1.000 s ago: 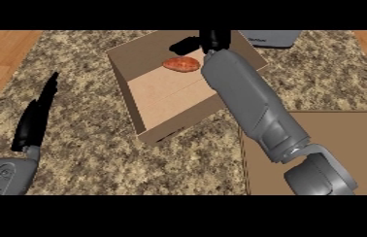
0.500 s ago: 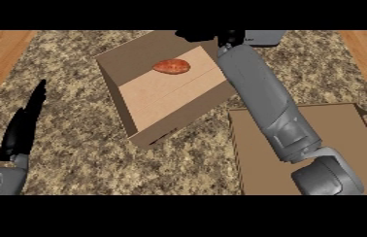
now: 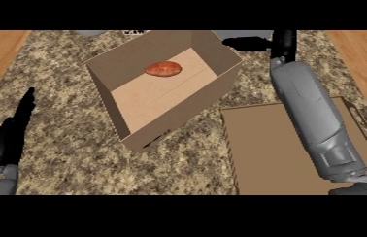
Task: Pick the sweet potato from the tray and place it in the cardboard box
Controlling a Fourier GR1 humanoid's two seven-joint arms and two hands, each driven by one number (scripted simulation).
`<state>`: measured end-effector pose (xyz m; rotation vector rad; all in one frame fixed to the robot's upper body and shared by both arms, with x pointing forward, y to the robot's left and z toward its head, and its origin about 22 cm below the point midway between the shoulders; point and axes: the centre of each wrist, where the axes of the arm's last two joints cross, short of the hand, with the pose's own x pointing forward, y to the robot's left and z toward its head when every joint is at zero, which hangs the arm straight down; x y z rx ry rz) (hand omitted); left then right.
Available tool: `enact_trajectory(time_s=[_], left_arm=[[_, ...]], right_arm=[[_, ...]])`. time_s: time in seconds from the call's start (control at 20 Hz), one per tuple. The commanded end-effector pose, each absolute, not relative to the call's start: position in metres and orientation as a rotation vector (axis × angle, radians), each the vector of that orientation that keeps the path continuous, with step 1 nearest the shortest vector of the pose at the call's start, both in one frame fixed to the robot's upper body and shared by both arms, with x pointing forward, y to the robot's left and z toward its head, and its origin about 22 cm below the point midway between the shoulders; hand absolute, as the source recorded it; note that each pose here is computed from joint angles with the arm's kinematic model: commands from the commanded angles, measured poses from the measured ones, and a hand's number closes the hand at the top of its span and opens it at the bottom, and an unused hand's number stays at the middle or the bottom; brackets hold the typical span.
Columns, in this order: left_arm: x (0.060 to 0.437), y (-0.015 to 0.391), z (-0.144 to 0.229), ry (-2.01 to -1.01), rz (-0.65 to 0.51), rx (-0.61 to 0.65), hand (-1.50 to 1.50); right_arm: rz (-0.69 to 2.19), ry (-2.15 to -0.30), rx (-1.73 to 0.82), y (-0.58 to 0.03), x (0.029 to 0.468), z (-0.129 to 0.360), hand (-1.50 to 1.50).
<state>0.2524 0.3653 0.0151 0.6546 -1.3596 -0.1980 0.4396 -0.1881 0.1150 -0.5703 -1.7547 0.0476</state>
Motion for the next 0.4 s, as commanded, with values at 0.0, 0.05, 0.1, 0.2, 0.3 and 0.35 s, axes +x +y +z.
enact_trajectory(time_s=[0.0,0.05,0.1,0.2,0.3,0.35], left_arm=[[0.254,0.370,0.023,-1.354,-0.202,0.690,0.00],[0.249,0.360,0.017,-1.346,-0.192,0.652,0.00],[0.247,0.359,0.002,-1.348,-0.191,0.685,0.00],[0.255,0.381,0.019,-1.363,-0.192,0.662,0.00],[0.257,0.366,0.011,-1.360,-0.189,0.651,0.00],[0.255,0.383,0.016,-1.338,-0.190,0.685,0.00]], right_arm=[[0.060,-1.739,-0.599,-0.221,0.414,0.108,-1.50],[0.095,-1.739,-0.598,-0.241,0.411,0.121,-1.50],[0.081,-1.734,-0.607,-0.267,0.409,0.123,-1.50],[0.128,-1.734,-0.575,-0.282,0.395,0.125,-1.50],[0.170,-1.711,-0.589,-0.286,0.377,0.109,-1.50],[0.194,-1.667,-0.574,-0.295,0.365,0.112,-1.50]])
